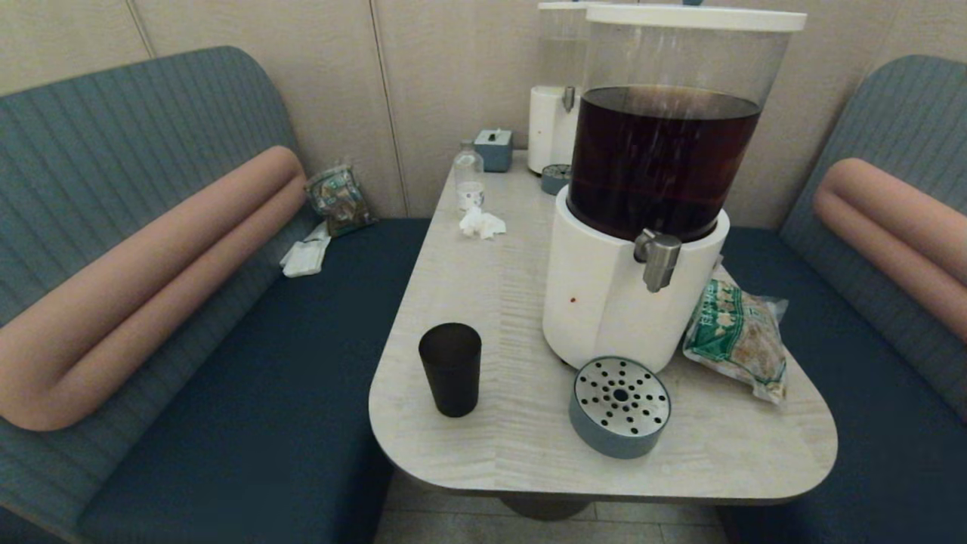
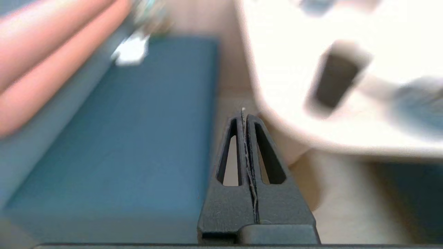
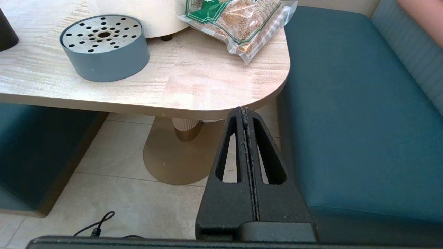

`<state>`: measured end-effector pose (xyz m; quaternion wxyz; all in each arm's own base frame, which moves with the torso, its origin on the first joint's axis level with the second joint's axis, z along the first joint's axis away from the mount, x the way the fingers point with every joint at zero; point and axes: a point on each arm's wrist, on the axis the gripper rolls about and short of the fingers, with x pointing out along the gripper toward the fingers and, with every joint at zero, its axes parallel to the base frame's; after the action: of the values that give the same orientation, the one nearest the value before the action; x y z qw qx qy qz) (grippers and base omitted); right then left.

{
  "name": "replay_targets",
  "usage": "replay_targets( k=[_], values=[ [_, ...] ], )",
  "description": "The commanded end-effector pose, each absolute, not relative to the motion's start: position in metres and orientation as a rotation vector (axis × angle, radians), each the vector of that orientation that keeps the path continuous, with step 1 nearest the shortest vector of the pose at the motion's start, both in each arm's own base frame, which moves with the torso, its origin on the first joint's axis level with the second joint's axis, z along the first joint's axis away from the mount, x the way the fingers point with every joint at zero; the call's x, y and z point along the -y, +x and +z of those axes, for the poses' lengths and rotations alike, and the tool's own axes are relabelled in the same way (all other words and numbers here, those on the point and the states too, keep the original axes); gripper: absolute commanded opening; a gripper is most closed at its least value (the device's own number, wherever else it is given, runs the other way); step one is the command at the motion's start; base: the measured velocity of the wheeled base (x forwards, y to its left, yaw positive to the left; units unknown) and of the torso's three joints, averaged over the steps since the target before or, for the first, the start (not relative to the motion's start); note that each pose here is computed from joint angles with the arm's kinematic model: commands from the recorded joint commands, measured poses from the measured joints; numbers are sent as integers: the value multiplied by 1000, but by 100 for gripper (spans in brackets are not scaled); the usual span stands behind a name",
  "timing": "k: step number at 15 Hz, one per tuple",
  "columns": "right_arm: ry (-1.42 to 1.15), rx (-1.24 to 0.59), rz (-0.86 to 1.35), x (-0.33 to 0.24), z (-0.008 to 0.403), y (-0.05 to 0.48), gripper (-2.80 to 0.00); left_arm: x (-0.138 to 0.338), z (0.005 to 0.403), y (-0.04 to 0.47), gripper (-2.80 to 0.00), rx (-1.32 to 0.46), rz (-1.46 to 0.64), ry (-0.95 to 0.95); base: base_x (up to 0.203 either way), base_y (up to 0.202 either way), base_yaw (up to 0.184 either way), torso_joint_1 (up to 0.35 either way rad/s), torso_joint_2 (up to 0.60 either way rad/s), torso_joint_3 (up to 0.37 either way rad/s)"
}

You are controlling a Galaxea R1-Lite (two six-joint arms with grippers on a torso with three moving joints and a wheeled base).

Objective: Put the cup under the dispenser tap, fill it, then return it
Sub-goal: Pick up the cup

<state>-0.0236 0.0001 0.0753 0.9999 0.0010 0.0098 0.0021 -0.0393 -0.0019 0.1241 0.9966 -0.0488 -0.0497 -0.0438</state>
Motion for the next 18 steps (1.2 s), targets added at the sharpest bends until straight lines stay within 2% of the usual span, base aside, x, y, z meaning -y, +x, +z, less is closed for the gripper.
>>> replay_targets(
  k=[1, 2, 3, 4, 9, 12, 18],
  values=[
    [2, -18, 5, 0, 75, -24, -280, 4, 178, -41, -280, 94, -184, -153, 0, 0, 0, 0, 0, 0],
    [3, -18, 5, 0, 75, -24, -280, 4, 199, -36, -280, 65, -257, -193, 0, 0, 0, 0, 0, 0],
    [2, -20, 5, 0, 75, -24, -280, 5, 215, -29, -259, 25, -358, -241, 0, 0, 0, 0, 0, 0],
    [3, -18, 5, 0, 75, -24, -280, 6, 223, -19, 0, -26, -438, -270, 0, 0, 0, 0, 0, 0],
    [2, -19, 5, 0, 75, -24, -280, 22, 240, 59, 0, -30, -737, -264, 0, 0, 0, 0, 0, 0],
    [2, -18, 5, 0, 75, -24, -280, 29, 229, 99, 0, 3, -789, -75, 0, 0, 0, 0, 0, 0],
    [2, -18, 5, 0, 75, -24, -280, 33, 201, 132, 0, 39, -836, 227, 0, 0, 0, 0, 0, 0]
  ],
)
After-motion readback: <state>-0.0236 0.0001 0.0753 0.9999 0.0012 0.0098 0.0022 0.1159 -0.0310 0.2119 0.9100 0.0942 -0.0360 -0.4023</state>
